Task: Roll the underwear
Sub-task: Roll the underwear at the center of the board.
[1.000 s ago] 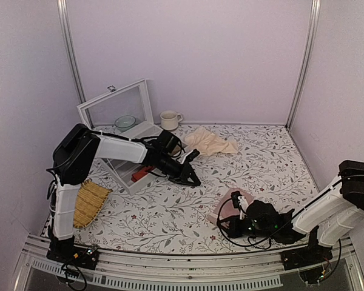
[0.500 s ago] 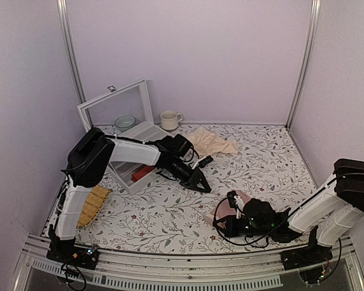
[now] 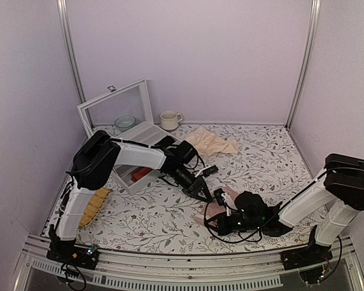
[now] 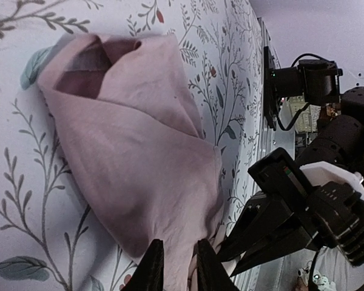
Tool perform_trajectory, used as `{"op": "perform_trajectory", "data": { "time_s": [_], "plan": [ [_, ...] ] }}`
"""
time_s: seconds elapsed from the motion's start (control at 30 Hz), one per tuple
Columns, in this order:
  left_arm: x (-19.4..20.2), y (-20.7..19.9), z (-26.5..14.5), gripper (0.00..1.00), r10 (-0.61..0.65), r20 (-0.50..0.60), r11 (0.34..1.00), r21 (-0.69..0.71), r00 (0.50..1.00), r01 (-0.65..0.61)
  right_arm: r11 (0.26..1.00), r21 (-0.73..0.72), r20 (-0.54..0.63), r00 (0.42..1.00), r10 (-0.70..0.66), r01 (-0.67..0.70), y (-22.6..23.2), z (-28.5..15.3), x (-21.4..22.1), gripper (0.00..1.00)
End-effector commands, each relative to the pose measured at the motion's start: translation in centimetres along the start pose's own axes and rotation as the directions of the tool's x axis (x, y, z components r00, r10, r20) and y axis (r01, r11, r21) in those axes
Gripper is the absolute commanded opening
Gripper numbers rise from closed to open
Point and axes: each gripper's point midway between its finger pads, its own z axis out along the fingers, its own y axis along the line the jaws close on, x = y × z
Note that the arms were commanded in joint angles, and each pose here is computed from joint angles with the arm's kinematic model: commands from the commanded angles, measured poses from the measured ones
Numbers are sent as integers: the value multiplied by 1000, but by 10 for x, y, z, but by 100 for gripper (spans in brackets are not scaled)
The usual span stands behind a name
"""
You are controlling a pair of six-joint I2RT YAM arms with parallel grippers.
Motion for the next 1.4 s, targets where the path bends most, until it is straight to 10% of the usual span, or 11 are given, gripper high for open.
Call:
{"op": "perform_trajectory", "data": {
  "time_s": [0.0, 1.37],
  "plan": [
    [6, 0, 12, 19, 8, -39, 1000, 12, 999, -7, 996, 79, -161, 986, -38, 52, -31, 4, 35, 0],
    [18, 75, 2, 10, -221, -23, 945, -254, 975, 208, 992, 118, -116, 992, -40, 54, -3, -17, 3, 0]
  ]
}}
